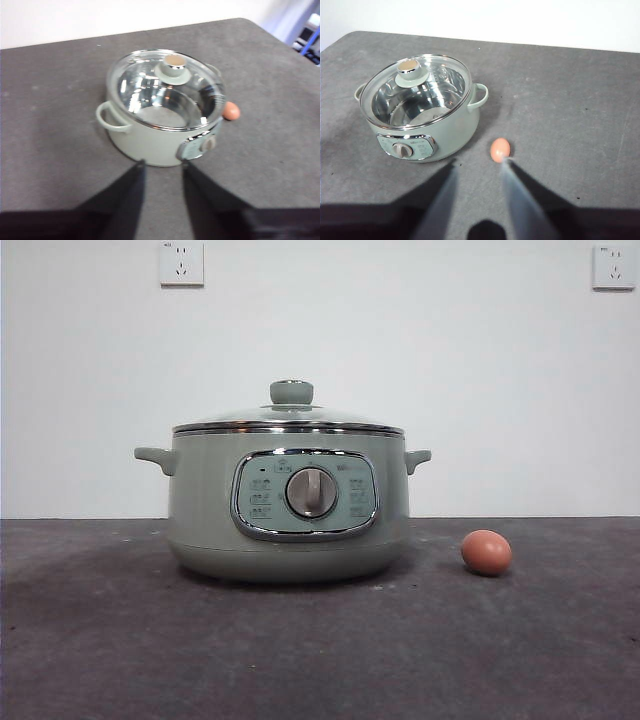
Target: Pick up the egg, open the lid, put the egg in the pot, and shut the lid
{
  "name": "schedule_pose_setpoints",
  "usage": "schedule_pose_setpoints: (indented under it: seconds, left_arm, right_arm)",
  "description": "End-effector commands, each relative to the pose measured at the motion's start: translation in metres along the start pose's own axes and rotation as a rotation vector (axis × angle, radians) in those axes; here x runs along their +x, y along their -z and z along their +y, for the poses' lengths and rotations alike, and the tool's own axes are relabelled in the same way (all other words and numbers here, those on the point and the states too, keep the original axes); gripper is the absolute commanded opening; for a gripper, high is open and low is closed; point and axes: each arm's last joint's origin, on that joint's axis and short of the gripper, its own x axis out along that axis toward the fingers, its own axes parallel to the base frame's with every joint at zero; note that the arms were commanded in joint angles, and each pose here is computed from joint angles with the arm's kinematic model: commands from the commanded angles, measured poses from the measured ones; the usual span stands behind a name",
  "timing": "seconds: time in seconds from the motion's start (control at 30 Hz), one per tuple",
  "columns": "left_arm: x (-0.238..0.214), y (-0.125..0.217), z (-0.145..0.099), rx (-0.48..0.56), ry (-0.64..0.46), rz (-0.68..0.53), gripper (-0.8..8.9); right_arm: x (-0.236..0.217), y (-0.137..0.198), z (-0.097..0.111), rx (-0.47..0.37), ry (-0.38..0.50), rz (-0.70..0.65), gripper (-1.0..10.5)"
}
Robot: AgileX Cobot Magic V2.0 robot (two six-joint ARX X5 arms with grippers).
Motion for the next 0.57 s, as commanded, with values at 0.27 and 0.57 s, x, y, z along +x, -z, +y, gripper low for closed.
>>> schedule_pose_setpoints:
  seconds: [0.27, 0.57]
  left_arm:
    - [0.001, -0.007, 0.0, -0.013, 0.032, -0.005, 7.62]
    - [0.008, -0.009, 0.004, -0.024, 0.033, 0.017, 7.62]
  right_arm:
    - [0.009, -0.001, -0.003, 0.022, -0.008, 0.044, 6.7]
    - [0.015, -0.002, -0.005, 0.03, -0.01, 0.067, 6.6]
